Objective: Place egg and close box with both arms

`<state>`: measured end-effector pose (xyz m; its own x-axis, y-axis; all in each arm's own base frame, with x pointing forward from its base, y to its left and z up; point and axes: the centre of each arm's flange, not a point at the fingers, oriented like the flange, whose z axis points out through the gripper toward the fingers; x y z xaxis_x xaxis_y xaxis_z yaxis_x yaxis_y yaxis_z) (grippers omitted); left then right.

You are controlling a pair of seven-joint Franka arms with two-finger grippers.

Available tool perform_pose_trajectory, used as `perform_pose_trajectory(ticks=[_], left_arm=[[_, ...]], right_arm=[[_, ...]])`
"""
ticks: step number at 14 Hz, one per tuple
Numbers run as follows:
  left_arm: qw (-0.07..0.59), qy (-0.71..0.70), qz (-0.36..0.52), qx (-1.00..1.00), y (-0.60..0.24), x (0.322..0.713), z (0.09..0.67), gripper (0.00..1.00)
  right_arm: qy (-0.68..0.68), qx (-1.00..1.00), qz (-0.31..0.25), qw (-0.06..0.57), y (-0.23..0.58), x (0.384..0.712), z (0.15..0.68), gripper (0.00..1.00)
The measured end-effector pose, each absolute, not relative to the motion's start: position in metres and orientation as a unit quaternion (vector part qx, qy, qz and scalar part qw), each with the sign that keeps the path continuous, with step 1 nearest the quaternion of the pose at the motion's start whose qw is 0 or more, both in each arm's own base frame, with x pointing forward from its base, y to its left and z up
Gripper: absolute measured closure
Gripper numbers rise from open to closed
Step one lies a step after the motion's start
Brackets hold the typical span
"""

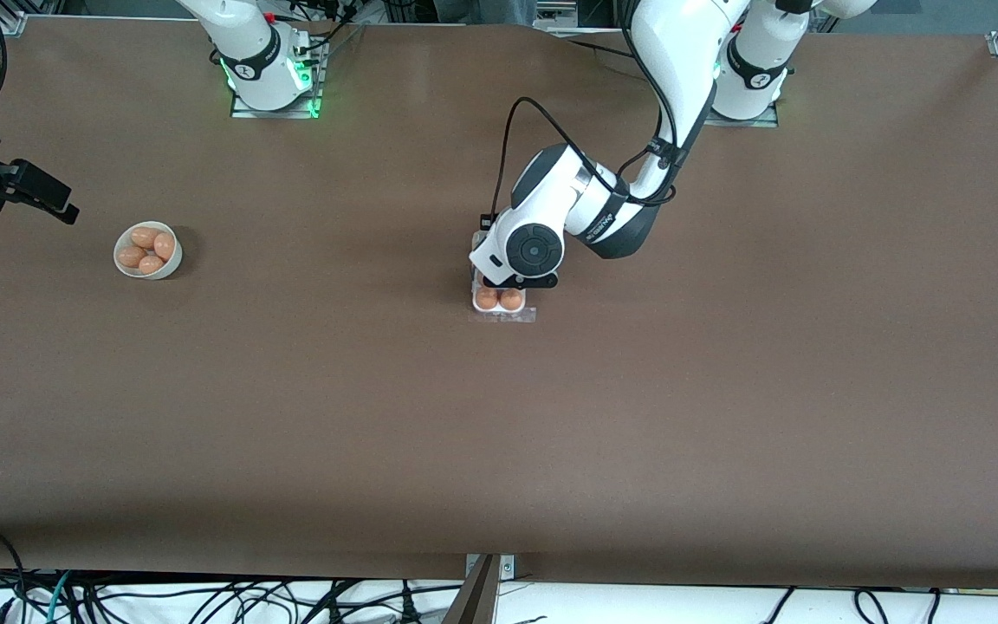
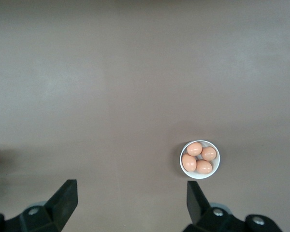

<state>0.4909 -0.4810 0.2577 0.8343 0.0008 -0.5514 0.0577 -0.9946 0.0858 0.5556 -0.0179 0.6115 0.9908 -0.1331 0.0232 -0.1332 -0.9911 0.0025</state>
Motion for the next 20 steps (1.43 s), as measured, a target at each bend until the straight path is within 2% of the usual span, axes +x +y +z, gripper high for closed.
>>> perform_pose_trajectory(ticks=[10, 13, 16, 19, 20], left_arm=[[0.081, 0.046, -0.197, 0.976, -0.461, 0.547, 0.291, 0.93], [0.066, 0.058, -0.151, 0.985, -0.435, 0.577, 0.316, 0.65], [0.055, 0.089, -0.059, 0.993, -0.374, 0.629, 0.395, 0.37], [-0.024, 0.089, -0.008, 0.996, -0.291, 0.657, 0.446, 0.05], [-0.044, 0.073, -0.006, 0.996, -0.269, 0.661, 0.455, 0.0]], right_arm=[[-0.065, 0.998, 0.004, 0.002, -0.017, 0.562, 0.6, 0.0], [-0.065, 0.998, 0.004, 0.002, -0.017, 0.562, 0.6, 0.0], [-0.065, 0.998, 0.005, 0.002, -0.016, 0.562, 0.6, 0.0], [-0.065, 0.998, 0.005, 0.002, -0.016, 0.562, 0.6, 0.0], [-0.065, 0.998, 0.005, 0.002, -0.016, 0.562, 0.6, 0.0]])
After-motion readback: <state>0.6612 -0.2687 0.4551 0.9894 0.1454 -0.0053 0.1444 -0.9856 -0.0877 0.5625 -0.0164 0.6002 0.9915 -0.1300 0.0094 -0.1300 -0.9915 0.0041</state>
